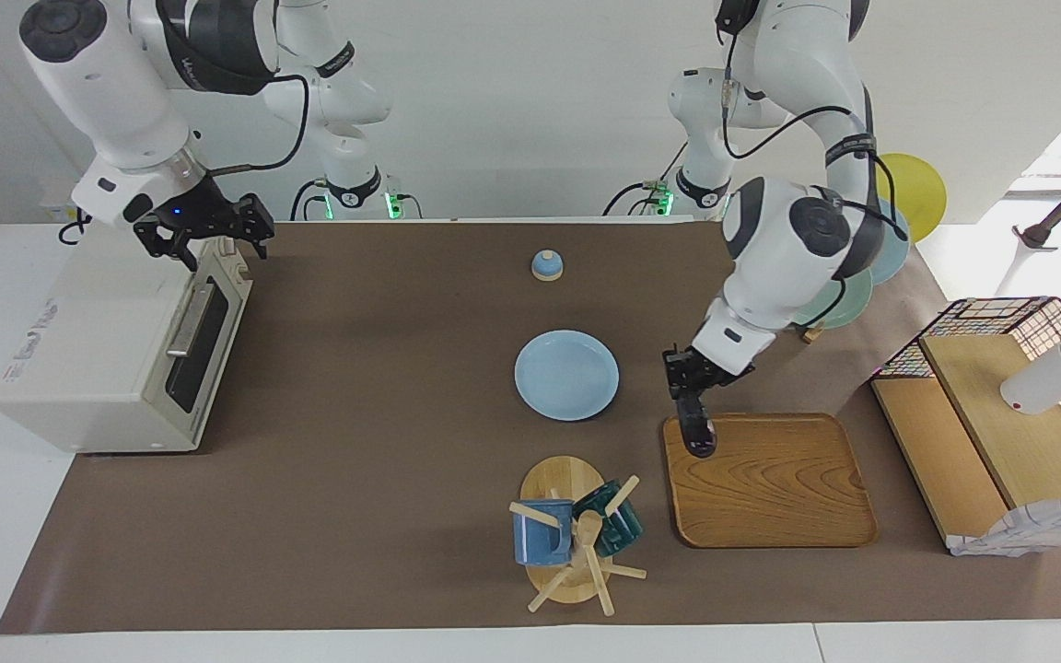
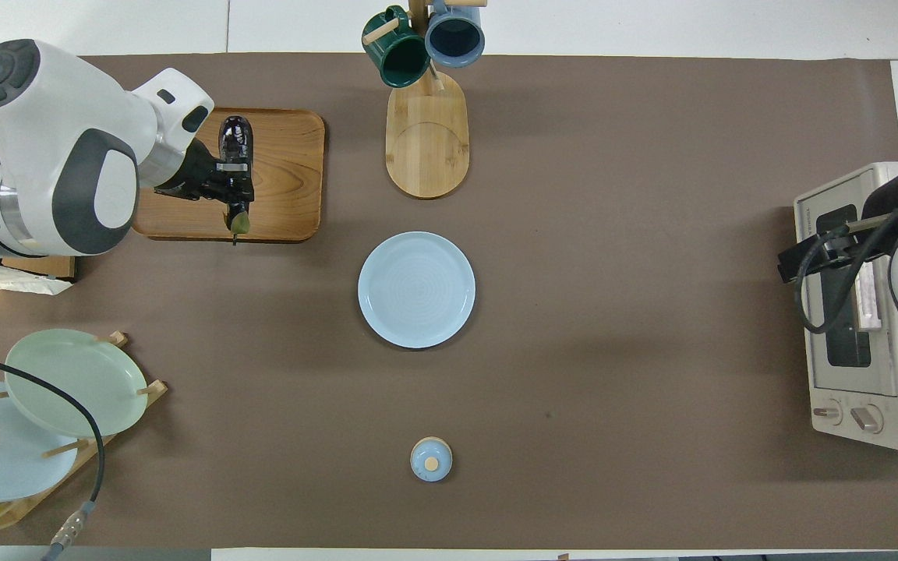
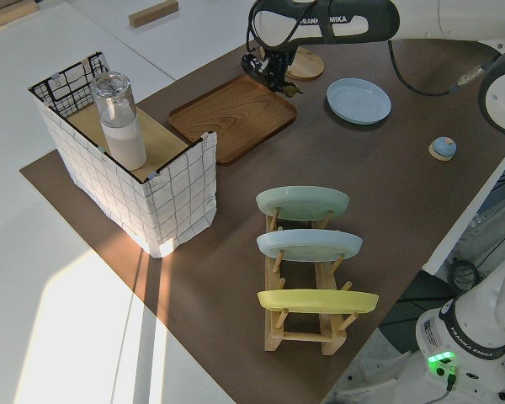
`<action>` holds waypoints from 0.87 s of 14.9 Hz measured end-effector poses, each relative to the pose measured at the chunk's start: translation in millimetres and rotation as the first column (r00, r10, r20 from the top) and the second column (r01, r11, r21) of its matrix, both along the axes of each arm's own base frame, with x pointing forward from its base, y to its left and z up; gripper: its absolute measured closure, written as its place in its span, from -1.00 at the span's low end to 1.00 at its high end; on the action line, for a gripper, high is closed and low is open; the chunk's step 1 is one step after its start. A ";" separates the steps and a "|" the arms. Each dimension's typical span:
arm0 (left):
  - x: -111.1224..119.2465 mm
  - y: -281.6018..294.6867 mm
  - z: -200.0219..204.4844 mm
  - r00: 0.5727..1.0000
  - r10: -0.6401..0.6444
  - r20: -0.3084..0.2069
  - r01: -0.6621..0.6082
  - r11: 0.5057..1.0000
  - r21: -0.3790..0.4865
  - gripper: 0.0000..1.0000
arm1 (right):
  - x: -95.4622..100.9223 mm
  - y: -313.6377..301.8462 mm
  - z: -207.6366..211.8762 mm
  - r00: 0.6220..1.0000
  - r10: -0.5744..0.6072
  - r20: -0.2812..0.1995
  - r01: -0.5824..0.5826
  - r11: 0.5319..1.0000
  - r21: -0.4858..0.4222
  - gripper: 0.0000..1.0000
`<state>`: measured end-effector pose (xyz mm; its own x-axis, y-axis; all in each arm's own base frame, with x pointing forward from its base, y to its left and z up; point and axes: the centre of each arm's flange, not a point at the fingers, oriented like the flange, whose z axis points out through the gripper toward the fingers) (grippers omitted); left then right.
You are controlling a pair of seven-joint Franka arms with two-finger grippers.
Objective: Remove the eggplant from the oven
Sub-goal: 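Lower the eggplant onto the wooden tray and open the left gripper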
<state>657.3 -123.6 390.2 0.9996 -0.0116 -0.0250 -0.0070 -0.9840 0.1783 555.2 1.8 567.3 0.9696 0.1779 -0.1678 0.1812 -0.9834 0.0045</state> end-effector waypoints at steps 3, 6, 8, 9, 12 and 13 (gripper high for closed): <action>19.8 31.0 -25.7 1.000 0.003 -0.011 -0.003 1.000 -0.003 0.38 | -3.2 -2.9 7.7 0.999 -0.044 -0.001 0.044 0.999 -0.008 -1.00; 34.0 33.9 -42.0 1.000 -0.005 0.026 0.004 1.000 0.013 0.38 | -5.2 -4.1 11.8 0.999 -0.048 0.005 0.048 0.999 -0.007 -1.00; 36.4 31.1 -49.5 0.999 -0.009 0.036 0.008 1.000 0.016 0.38 | -8.0 -0.4 13.1 0.999 -0.042 0.000 0.042 0.999 -0.008 -1.00; 37.0 30.0 -52.7 0.999 -0.011 0.039 0.010 1.000 0.017 0.38 | -9.3 2.1 13.4 0.999 -0.038 -0.003 0.038 0.999 -0.008 -1.00; 36.6 29.6 -65.4 0.999 -0.009 0.052 0.008 1.000 0.020 0.38 | -11.2 3.9 15.5 0.999 -0.036 0.000 0.036 0.999 -0.008 -1.00; 35.4 29.7 -70.1 0.999 -0.009 0.053 0.007 1.000 0.022 0.38 | -11.5 3.1 16.2 0.999 -0.037 0.001 0.037 0.999 -0.008 -1.00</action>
